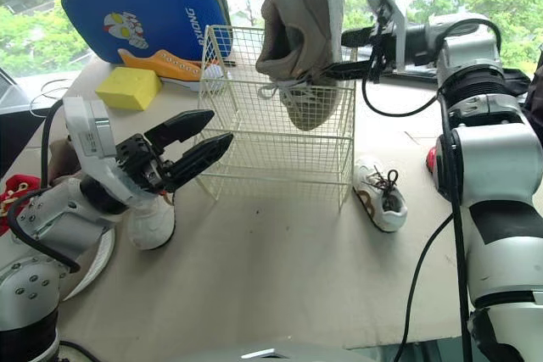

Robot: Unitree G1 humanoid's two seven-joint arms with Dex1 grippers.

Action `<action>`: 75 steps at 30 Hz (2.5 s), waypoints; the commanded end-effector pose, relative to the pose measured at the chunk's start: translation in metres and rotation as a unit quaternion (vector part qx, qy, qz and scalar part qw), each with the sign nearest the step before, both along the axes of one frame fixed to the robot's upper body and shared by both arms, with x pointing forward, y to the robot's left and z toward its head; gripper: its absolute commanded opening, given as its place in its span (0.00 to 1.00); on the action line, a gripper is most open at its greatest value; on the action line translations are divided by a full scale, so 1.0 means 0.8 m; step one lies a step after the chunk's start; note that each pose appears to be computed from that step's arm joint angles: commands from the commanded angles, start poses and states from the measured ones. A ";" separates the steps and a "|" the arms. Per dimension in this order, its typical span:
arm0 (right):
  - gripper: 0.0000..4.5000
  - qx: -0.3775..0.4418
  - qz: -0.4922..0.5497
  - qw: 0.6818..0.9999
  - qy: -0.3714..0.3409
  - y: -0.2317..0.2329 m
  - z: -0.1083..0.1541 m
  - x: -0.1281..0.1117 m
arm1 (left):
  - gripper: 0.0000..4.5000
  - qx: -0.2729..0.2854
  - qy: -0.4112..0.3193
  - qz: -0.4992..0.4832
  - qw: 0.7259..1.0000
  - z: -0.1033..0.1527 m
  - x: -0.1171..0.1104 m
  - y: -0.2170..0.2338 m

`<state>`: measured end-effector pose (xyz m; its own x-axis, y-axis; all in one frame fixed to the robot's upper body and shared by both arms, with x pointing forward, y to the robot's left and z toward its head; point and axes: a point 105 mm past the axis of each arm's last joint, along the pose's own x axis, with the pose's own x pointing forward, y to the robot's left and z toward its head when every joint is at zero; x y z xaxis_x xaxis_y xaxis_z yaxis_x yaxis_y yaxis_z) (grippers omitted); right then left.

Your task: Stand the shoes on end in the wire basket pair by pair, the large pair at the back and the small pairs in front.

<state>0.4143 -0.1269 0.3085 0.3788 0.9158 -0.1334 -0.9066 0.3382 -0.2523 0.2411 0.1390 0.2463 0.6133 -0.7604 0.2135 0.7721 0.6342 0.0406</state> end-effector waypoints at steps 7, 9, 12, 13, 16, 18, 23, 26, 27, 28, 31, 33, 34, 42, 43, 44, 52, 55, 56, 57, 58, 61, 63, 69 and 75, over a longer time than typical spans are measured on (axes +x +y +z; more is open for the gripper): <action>0.99 0.052 -0.059 0.987 -0.140 -0.044 0.058 -0.016 | 0.81 0.000 0.000 -0.023 1.000 0.005 0.007 -0.010; 0.99 0.046 -0.035 0.988 -0.140 -0.045 0.053 -0.038 | 0.81 0.003 0.002 -0.025 1.000 0.003 0.008 -0.010; 0.99 0.011 -0.024 0.988 -0.151 -0.042 0.027 -0.075 | 0.81 0.010 0.005 -0.025 1.000 0.002 0.007 -0.009; 0.99 -0.002 -0.028 0.988 -0.155 -0.041 0.015 -0.085 | 0.81 0.013 0.006 -0.023 1.000 0.002 0.008 -0.007; 0.99 0.010 -0.057 0.990 -0.131 -0.037 -0.017 -0.108 | 0.81 0.013 0.010 -0.014 1.000 0.000 0.012 -0.001; 0.99 0.045 -0.094 0.989 -0.107 -0.035 -0.026 -0.118 | 0.81 0.008 0.013 -0.009 1.000 -0.001 0.013 0.000; 0.99 0.076 -0.101 0.990 -0.066 -0.006 -0.044 -0.146 | 0.81 0.005 0.026 0.001 1.000 -0.008 0.011 0.005; 0.99 0.102 -0.112 0.987 -0.046 0.016 -0.055 -0.153 | 0.81 0.004 0.034 0.019 0.999 -0.011 0.010 0.016; 0.99 0.088 -0.097 0.990 -0.046 0.025 -0.064 -0.162 | 0.81 0.004 0.034 0.030 0.999 -0.011 0.010 0.022; 0.99 0.076 -0.085 0.992 -0.046 0.031 -0.070 -0.169 | 0.81 0.004 0.034 0.037 0.999 -0.011 0.010 0.026; 0.99 0.044 -0.032 0.997 -0.060 0.049 -0.089 -0.193 | 0.81 -0.015 0.044 0.078 0.996 -0.011 0.009 0.052; 0.99 0.024 0.001 0.997 -0.074 0.056 -0.098 -0.204 | 0.81 -0.032 0.054 0.108 0.992 -0.011 0.009 0.073; 0.99 0.031 -0.004 0.996 -0.082 0.056 -0.096 -0.200 | 0.81 -0.031 0.058 0.118 0.991 -0.012 0.008 0.081; 0.99 0.045 0.086 0.992 -0.075 0.076 -0.097 -0.217 | 0.81 -0.043 0.091 0.189 0.977 -0.019 0.003 0.124; 0.99 0.044 0.096 0.991 -0.079 0.077 -0.096 -0.220 | 0.81 -0.048 0.093 0.201 0.974 -0.019 0.003 0.130; 0.99 0.046 0.112 0.988 -0.092 0.080 -0.092 -0.224 | 0.81 -0.053 0.099 0.223 0.968 -0.019 0.002 0.141; 0.99 0.050 0.199 0.972 -0.113 0.085 -0.080 -0.232 | 0.81 -0.002 0.237 0.383 0.893 -0.042 -0.060 0.252; 0.99 0.061 0.218 0.969 -0.104 0.095 -0.083 -0.231 | 0.81 -0.007 0.289 0.405 0.868 -0.048 -0.092 0.293; 0.99 0.061 0.222 0.968 -0.104 0.098 -0.085 -0.230 | 0.81 -0.022 0.304 0.404 0.863 -0.046 -0.099 0.304; 0.99 0.060 0.227 0.967 -0.104 0.100 -0.087 -0.230 | 0.81 -0.029 0.313 0.398 0.862 -0.045 -0.102 0.309; 0.99 0.059 0.231 0.966 -0.104 0.102 -0.087 -0.230 | 0.81 -0.033 0.322 0.392 0.861 -0.044 -0.103 0.315; 0.99 0.060 0.238 0.964 -0.100 0.101 -0.087 -0.231 | 0.81 -0.020 0.358 0.378 0.854 -0.054 -0.092 0.330; 0.99 0.055 0.237 0.965 -0.100 0.100 -0.090 -0.230 | 0.81 -0.005 0.378 0.367 0.850 -0.065 -0.081 0.338; 0.99 0.051 0.214 0.970 -0.107 0.094 -0.085 -0.235 | 0.81 0.027 0.438 0.346 0.829 -0.118 -0.060 0.368; 0.99 0.042 0.191 0.975 -0.109 0.086 -0.085 -0.237 | 0.81 0.039 0.491 0.291 0.820 -0.154 -0.048 0.371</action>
